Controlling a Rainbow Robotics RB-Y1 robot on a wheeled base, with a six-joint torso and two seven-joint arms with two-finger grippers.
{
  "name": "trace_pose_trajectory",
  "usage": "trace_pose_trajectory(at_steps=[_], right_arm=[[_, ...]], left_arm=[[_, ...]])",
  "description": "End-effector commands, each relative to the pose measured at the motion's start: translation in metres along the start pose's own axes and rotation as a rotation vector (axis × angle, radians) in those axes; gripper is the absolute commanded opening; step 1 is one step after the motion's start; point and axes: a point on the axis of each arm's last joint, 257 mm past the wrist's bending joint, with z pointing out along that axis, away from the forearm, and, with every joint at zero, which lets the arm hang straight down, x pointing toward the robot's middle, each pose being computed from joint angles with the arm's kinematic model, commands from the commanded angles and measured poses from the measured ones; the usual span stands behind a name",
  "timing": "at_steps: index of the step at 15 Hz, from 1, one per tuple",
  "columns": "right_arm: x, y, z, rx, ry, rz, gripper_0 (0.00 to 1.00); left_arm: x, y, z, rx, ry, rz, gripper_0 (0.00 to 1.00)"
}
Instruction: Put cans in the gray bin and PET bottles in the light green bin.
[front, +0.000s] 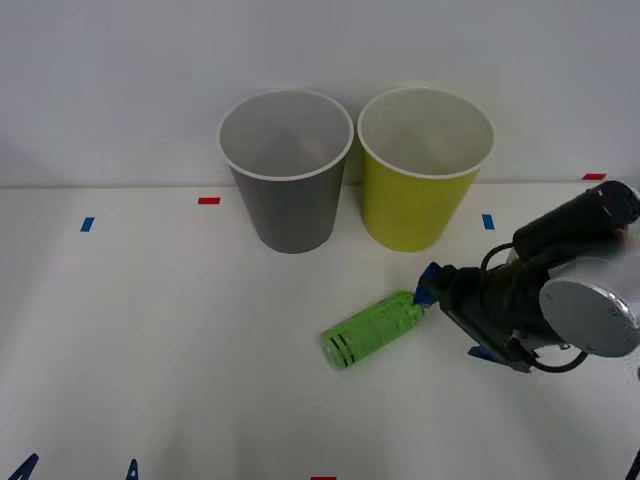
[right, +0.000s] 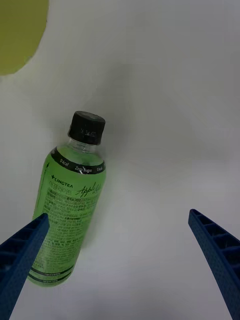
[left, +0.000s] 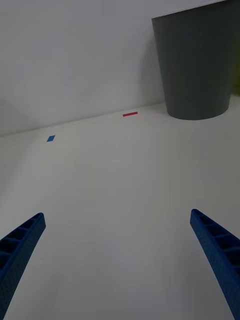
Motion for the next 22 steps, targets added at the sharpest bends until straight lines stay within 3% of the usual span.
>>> trace_pose_trajectory(at_steps=[1, 4, 8, 10, 13, 15, 22], right_arm=[[0.015, 0.024, -0.001, -0.03, 0.045, 0.072, 0.97], [0.02, 0.028, -0.003, -0.036, 0.069, 0.148, 0.97], [0.009, 0.017, 0.0, -0.004, 0.05, 0.165, 0.97], [0.006, 0.028, 0.001, -0.003, 0.049, 0.148, 0.97], [0.014, 0.056, 0.018, 0.028, 0.095, 0.133, 0.96], [0.013, 0.066, 0.025, 0.045, 0.134, 0.159, 0.96], [0.002, 0.058, 0.044, 0.078, 0.16, 0.259, 0.96]], left_arm=[[0.0, 0.0, 0.0, 0.0, 0.0, 0.0, 1.0], [0.0, 0.0, 0.0, 0.0, 0.0, 0.0, 1.0], [0.0, 0.0, 0.0, 0.0, 0.0, 0.0, 1.0], [0.0, 0.0, 0.0, 0.0, 0.0, 0.0, 1.0], [0.0, 0.0, 0.0, 0.0, 0.0, 0.0, 1.0], [0.0, 0.0, 0.0, 0.0, 0.0, 0.0, 1.0], [0.0, 0.0, 0.0, 0.0, 0.0, 0.0, 1.0]])
